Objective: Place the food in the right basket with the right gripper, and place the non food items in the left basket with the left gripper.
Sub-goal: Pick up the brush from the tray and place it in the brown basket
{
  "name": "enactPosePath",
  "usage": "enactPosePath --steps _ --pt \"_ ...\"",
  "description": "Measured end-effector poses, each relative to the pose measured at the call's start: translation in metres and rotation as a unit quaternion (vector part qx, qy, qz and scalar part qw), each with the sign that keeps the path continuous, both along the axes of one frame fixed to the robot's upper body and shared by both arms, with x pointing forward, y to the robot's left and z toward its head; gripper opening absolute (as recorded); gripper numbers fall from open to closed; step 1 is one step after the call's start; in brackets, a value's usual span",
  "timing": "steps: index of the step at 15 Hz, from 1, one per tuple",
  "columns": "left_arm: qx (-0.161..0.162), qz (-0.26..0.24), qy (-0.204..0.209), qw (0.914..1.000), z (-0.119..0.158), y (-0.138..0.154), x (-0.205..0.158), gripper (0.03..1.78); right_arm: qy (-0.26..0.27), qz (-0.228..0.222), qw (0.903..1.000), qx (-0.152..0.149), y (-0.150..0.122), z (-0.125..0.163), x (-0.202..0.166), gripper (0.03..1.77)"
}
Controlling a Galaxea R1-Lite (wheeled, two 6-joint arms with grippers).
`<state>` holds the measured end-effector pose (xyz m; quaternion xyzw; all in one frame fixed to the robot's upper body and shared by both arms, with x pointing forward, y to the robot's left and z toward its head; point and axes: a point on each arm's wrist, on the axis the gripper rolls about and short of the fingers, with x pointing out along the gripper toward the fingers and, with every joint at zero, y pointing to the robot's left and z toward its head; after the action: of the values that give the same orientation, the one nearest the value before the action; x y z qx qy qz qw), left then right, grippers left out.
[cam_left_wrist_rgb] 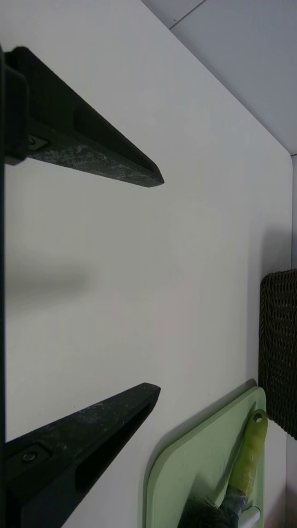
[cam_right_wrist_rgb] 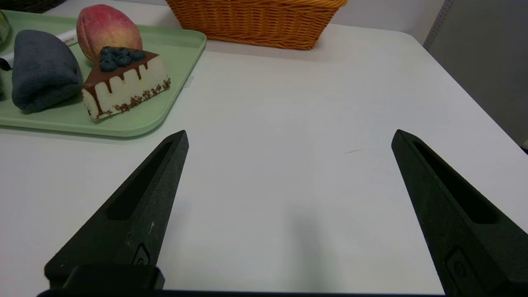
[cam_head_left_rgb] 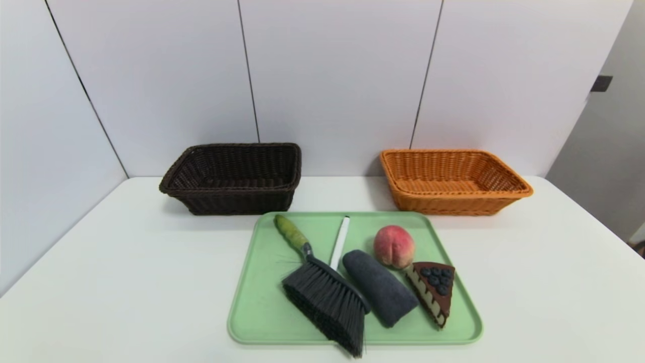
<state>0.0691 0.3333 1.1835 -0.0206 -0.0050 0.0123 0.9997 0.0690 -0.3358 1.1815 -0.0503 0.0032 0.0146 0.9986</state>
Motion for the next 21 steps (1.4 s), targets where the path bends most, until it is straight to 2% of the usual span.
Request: enactPosePath --steps 2,5,8,10,12,15,19,21 --pt "0.001 0.000 0.000 1.0000 0.000 0.000 0.000 1.69 -0.001 0.001 1.0000 -0.002 0.000 0.000 0.000 1.70" --pt "0.032 -0.001 -0.002 0.9995 0.002 0.000 0.000 1.69 -0.008 0.002 1.0000 0.000 0.000 0.004 -0.001 1.70" --pt "0.034 0.001 -0.024 0.9991 0.027 0.000 -0.011 1.69 -0.038 0.016 0.9992 0.002 0.001 0.032 -0.012 1.70" --pt "0.025 0.000 -0.020 0.9995 0.054 0.000 -0.023 1.69 -0.028 0.026 0.9993 0.003 0.001 0.053 -0.017 1.70" --pt "-0.001 -0.002 0.016 0.9999 0.076 0.000 -0.025 1.69 -0.009 0.028 0.9996 0.003 0.001 0.073 -0.014 1.70" --pt "-0.042 0.001 0.063 0.9971 0.108 0.000 -0.010 1.69 0.028 0.029 0.9992 0.004 0.001 0.106 0.002 1.70" --pt "-0.056 0.003 0.124 0.9907 0.149 0.000 0.032 1.69 0.087 0.031 0.9957 0.007 0.001 0.151 0.048 1.70" --pt "-0.058 0.004 0.149 0.9871 0.167 0.001 0.059 1.69 0.118 0.033 0.9924 0.008 0.001 0.164 0.078 1.70"
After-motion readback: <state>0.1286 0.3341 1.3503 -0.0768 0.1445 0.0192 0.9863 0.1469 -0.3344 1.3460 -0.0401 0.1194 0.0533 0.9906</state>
